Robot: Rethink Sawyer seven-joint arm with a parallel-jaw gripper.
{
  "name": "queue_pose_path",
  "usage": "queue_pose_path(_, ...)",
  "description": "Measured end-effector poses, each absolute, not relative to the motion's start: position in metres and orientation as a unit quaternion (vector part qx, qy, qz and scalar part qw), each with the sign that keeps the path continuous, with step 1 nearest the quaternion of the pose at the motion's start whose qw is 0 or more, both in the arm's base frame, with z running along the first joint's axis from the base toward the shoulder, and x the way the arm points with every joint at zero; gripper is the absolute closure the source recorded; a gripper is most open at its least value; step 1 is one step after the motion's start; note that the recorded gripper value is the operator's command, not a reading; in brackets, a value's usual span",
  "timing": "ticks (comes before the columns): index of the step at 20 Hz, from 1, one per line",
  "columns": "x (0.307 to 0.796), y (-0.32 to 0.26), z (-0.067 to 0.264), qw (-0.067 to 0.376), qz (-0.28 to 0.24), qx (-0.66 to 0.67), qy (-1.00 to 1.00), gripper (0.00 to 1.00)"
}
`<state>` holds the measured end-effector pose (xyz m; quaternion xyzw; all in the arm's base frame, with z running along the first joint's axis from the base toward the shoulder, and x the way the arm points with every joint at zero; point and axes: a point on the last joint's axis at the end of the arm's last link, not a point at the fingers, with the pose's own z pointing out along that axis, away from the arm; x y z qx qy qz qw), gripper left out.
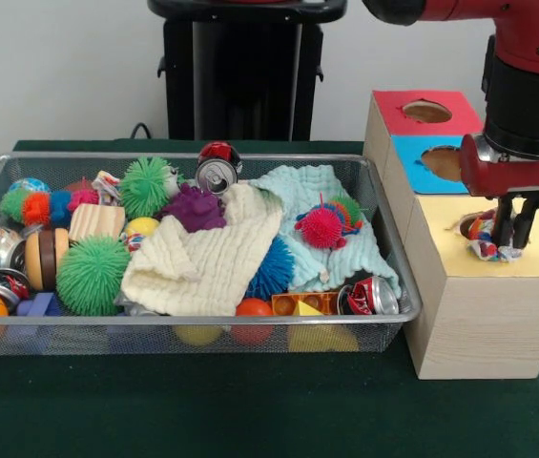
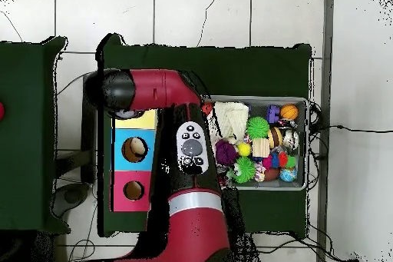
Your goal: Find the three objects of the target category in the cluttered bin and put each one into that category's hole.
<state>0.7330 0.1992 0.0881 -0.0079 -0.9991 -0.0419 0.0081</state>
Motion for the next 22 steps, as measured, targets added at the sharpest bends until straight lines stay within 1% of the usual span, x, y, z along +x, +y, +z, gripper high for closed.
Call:
queue_pose_path(3,0.731,0.202,0.086,0.021,-0.042,-0.007,-0.999,1.00)
queue_pose_path(7,0.723,0.207,0.074,0.050,-0.037,-0.002,-0.998,1.00)
queue_pose_path(8,0.719,0.209,0.067,0.059,-0.033,0.000,-0.998,1.00)
queue_pose_path(13,0.710,0.211,0.044,0.079,-0.019,0.004,-0.997,1.00)
queue_pose_path(15,0.705,0.211,0.031,0.088,-0.009,0.007,-0.996,1.00)
queue_pose_path(22,0.707,0.211,0.020,0.086,0.015,0.012,-0.996,1.00)
